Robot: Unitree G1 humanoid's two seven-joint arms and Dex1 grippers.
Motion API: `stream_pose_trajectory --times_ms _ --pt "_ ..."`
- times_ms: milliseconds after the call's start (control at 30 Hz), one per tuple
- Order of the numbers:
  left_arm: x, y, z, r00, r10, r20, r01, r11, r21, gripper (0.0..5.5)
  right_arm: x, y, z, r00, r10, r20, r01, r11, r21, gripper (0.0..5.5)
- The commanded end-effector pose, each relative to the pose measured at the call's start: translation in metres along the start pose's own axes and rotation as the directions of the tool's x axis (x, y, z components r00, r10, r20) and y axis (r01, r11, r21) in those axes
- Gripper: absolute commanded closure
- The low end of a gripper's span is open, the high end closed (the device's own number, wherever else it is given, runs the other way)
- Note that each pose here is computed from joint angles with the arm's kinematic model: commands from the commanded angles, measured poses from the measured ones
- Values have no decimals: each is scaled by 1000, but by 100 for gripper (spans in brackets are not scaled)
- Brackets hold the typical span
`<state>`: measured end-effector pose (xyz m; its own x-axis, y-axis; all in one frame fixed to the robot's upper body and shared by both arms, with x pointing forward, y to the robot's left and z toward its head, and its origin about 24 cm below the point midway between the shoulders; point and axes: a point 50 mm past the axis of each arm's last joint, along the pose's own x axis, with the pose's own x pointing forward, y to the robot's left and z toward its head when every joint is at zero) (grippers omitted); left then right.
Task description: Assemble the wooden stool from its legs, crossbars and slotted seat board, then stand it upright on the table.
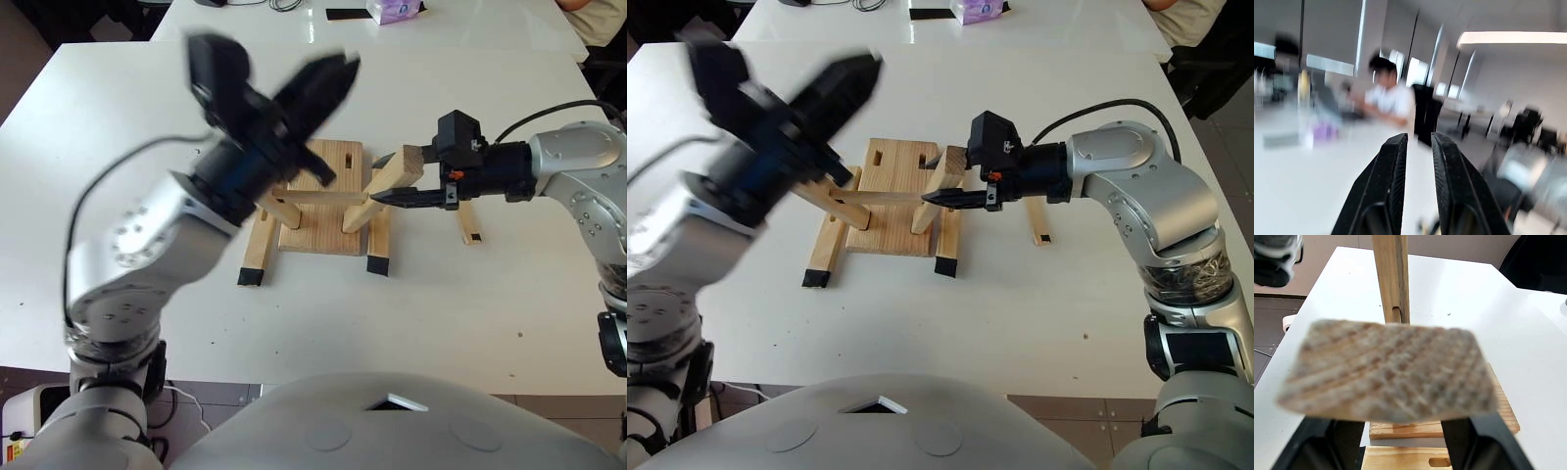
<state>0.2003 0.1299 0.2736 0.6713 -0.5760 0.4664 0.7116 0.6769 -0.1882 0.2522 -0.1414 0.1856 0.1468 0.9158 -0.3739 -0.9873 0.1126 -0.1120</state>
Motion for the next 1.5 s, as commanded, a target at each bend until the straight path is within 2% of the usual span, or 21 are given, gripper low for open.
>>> stream_pose_trajectory --times_ms 33,100,167,233,267,333,400,467,533,567,767,900,1033,1133,1300,1400,1433,1500 --pt "-11 43 53 946 260 195 -279 957 76 458 -7 0 -16 995 -25 -93 31 998 63 346" --pt "-29 67 50 899 411 150 -430 893 131 458 -9 3 -16 995 -33 -94 40 997 71 346" --pt "-47 80 38 867 489 90 -497 852 164 458 -12 3 -17 995 -40 -96 47 996 75 346" --pt "-63 89 19 834 552 11 -544 818 186 458 -13 3 -16 994 -46 -97 54 996 78 346" --pt "-73 94 2 805 588 -75 -562 798 219 458 -13 2 -15 994 -45 -96 53 996 76 346" --pt "-86 91 -42 749 592 -297 -482 795 369 485 -12 1 -12 996 -34 -88 40 997 72 346" --pt "-75 65 -69 797 469 -381 -374 878 300 524 -8 -1 -8 997 -15 -80 20 998 63 346" --pt "-47 23 -87 895 209 -393 -179 977 113 550 -3 -1 -2 998 20 -65 -16 998 57 346" --pt "-31 -13 -95 930 -11 -369 -1 999 -34 550 4 -2 6 997 63 -51 -60 997 53 346" --pt "-31 -22 -95 931 -53 -360 32 998 -63 550 8 -4 10 995 87 -48 -85 995 50 346" --pt "-45 -13 -104 910 60 -411 -91 994 -58 550 20 0 13 984 172 -53 -167 982 93 346" --pt "-59 7 -107 888 170 -428 -205 978 -38 550 18 -2 28 987 158 21 -160 978 131 346" --pt "-76 23 -123 843 229 -486 -274 961 -22 550 17 1 29 991 133 5 -133 985 107 346" --pt "-88 23 -135 818 253 -517 -307 951 -21 550 18 2 33 991 137 9 -137 987 88 346" --pt "-89 20 -139 826 230 -515 -285 958 -31 550 16 5 4 990 123 -66 -114 986 121 346" --pt "-91 22 -136 830 242 -503 -293 956 -24 550 15 5 2 993 115 -36 -111 989 94 346" --pt "-93 25 -136 825 256 -504 -304 953 -12 550 14 4 1 995 101 -24 -98 991 89 309" --pt "-97 32 -134 817 286 -501 -323 946 14 550 12 4 -2 997 73 3 -73 992 102 281"
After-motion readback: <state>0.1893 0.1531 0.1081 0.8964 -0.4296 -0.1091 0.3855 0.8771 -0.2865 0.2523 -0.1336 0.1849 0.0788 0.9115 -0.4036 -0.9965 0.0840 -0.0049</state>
